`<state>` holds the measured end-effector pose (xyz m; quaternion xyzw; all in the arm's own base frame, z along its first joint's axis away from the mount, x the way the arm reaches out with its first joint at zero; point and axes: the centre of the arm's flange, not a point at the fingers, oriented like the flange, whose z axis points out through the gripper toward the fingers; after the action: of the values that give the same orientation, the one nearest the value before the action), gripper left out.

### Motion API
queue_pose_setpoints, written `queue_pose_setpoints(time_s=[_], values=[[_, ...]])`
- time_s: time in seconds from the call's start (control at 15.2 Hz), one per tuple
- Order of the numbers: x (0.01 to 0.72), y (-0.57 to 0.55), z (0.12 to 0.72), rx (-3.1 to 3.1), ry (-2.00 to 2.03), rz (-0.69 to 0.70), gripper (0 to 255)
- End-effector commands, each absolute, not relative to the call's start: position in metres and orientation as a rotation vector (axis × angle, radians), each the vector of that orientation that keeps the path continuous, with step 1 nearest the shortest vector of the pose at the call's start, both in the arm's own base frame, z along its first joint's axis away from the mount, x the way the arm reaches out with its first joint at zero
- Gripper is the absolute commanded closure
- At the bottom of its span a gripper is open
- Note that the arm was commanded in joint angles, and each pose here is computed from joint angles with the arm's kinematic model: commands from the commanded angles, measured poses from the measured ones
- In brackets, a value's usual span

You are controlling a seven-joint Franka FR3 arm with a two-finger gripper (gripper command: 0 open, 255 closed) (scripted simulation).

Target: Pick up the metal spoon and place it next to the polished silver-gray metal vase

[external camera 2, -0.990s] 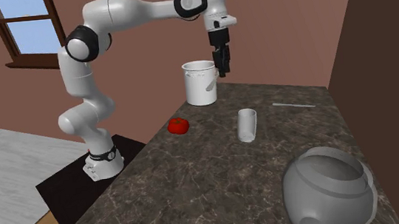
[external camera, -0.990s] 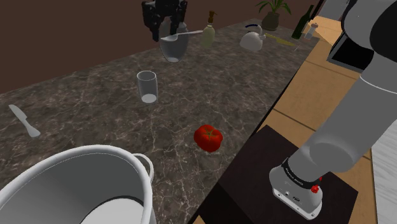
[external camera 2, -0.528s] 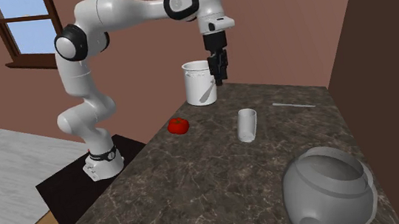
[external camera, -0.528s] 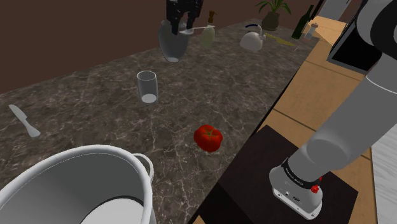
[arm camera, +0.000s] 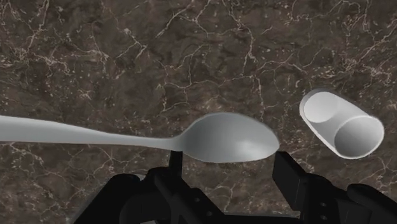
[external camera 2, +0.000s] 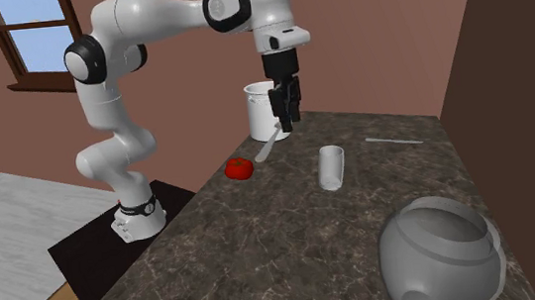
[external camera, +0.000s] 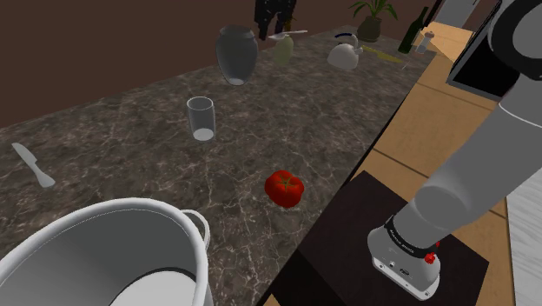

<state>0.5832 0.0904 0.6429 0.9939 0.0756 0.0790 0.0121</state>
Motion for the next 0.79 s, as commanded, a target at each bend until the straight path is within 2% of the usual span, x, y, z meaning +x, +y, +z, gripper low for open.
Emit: queue_pose_setpoints(time_s=[0.0, 0.73], values=[[0.591, 0.065, 0.644, 3.098, 0.238, 0.247, 255], [0.627, -0.055, 0.634, 3.098, 0.238, 0.247, 255]])
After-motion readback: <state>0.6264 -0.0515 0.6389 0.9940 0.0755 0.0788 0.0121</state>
